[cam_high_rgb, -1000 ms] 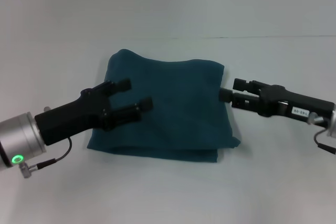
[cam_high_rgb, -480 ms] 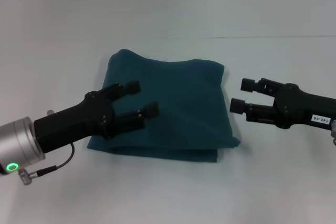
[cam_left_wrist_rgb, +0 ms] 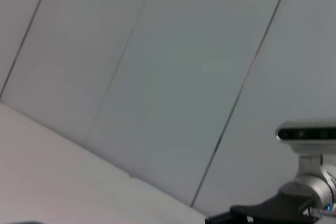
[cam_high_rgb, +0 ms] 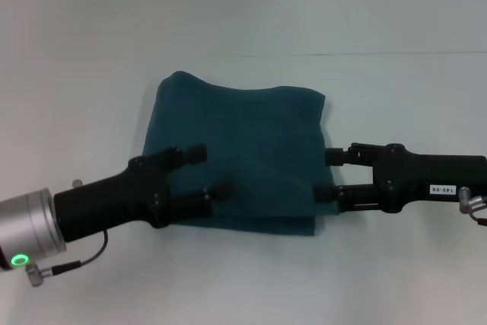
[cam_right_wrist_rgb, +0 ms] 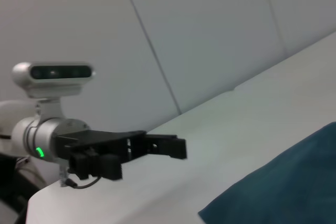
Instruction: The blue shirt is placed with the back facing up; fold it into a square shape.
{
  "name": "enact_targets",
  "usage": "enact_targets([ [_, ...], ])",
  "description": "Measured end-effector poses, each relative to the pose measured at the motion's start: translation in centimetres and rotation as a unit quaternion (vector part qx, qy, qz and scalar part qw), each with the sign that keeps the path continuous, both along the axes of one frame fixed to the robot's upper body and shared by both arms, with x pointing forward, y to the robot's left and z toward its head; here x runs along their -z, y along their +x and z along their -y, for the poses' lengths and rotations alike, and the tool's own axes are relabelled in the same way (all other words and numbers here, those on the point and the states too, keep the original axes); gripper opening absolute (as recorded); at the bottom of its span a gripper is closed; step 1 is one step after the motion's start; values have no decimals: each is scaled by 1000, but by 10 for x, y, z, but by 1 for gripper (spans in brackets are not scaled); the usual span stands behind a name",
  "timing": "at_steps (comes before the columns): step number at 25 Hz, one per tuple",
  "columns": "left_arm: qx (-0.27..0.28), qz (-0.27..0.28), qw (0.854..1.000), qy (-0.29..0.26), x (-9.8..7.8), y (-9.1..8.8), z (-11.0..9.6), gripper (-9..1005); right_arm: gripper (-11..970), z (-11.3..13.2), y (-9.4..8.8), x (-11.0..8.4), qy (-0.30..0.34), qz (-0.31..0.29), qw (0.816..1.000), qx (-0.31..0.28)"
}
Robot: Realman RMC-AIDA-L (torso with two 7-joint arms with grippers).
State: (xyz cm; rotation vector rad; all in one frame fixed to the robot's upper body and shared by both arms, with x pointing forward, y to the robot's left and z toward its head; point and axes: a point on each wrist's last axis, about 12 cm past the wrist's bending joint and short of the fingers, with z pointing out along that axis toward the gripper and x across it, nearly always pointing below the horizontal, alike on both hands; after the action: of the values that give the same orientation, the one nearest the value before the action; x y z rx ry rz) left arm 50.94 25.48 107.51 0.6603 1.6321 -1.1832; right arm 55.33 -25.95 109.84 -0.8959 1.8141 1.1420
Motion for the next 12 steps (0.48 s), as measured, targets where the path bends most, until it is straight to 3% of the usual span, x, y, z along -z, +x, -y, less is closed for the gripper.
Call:
enact_targets([
  [12, 31, -18, 999, 24, 6, -3, 7, 946, 905, -9, -3, 5, -19, -10, 999, -24],
])
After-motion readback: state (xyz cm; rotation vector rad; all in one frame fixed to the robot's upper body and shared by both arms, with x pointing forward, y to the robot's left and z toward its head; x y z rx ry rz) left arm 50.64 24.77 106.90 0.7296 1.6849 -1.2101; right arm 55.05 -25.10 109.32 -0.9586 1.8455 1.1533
